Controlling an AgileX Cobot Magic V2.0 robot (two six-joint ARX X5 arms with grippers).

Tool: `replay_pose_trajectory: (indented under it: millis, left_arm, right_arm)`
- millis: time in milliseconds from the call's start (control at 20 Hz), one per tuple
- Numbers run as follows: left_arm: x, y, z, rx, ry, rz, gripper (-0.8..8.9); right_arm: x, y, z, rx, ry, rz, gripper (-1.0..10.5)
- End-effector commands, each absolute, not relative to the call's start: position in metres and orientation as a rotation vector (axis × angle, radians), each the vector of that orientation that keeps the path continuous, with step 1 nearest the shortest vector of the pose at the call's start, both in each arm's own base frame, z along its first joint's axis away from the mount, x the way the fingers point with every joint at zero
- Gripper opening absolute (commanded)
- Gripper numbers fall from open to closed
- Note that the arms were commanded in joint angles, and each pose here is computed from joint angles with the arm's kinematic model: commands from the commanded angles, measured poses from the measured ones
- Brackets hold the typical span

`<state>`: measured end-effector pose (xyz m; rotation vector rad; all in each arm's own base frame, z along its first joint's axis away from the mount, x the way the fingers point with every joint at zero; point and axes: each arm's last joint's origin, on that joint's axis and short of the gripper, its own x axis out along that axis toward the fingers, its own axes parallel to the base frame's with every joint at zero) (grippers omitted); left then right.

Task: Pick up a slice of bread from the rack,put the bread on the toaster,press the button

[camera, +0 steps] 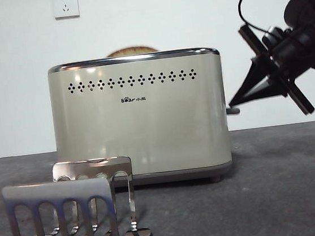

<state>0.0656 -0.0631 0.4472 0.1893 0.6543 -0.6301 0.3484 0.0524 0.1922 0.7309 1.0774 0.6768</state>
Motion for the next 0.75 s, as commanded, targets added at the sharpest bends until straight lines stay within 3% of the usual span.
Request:
replay_pose_trajectory:
  millis: [50,750]
  left_arm:
    - [0.065,-0.063,0.447,0.180,0.653,-0.626,-0.08]
    - [0.065,-0.063,0.446,0.180,0.655,-0.626,-0.08]
  right_arm:
    - [0.348,0.052,0.173,0.714,1.140,0.637,-0.1]
    - [0.347,0.052,0.147,0.693,1.256,0.545,-0.1]
